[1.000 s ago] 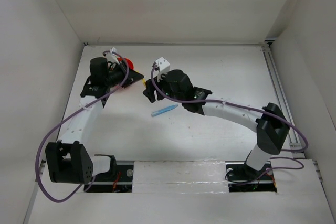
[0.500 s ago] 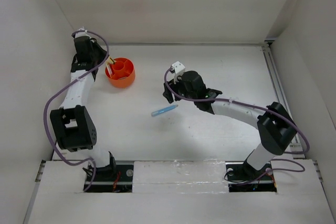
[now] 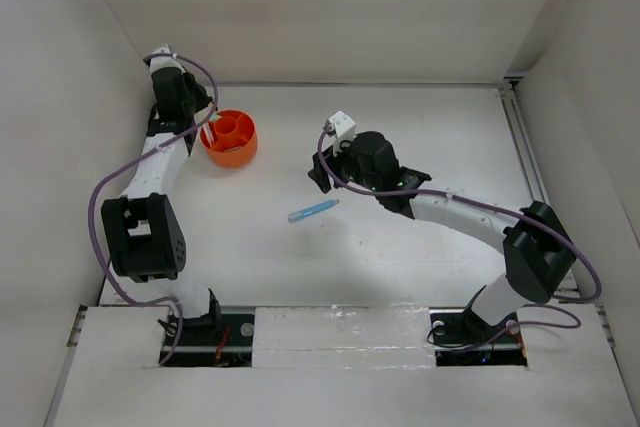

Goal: Sort the stationery into containers
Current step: Place the stationery in the storage box.

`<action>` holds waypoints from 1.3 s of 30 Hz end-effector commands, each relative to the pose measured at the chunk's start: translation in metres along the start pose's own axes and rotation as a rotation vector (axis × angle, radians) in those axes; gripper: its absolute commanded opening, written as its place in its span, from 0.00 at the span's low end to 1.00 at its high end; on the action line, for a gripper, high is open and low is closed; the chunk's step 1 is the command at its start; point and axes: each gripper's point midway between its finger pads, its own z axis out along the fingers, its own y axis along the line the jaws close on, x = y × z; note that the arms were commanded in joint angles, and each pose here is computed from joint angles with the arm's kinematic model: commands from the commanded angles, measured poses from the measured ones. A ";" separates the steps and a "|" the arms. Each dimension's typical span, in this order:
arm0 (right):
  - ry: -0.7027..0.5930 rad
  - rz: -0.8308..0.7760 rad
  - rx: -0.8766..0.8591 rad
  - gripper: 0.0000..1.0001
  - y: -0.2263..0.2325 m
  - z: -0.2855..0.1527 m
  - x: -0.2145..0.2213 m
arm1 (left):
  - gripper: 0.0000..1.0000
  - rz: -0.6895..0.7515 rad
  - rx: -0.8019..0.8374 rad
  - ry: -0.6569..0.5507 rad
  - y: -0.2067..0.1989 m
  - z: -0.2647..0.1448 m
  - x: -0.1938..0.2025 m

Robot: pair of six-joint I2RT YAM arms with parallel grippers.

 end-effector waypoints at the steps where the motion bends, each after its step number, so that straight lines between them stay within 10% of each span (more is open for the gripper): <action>1: -0.067 -0.015 -0.012 0.70 -0.002 -0.005 -0.021 | 0.00 0.018 0.030 -0.039 -0.003 0.009 -0.006; 25: -0.054 -0.022 -0.040 0.70 -0.001 0.002 -0.015 | 0.13 0.019 0.019 0.075 0.016 0.022 0.052; 34: -0.047 -0.021 -0.018 0.73 -0.005 0.007 -0.013 | 0.55 0.032 0.061 0.056 0.008 0.011 0.046; 36: -0.015 -0.025 0.026 1.00 -0.006 0.010 -0.006 | 0.63 0.022 0.107 0.025 -0.004 -0.002 0.031; 39: 0.087 0.021 0.135 1.00 -0.019 0.016 0.011 | 0.85 -0.003 0.163 -0.072 -0.024 -0.028 -0.008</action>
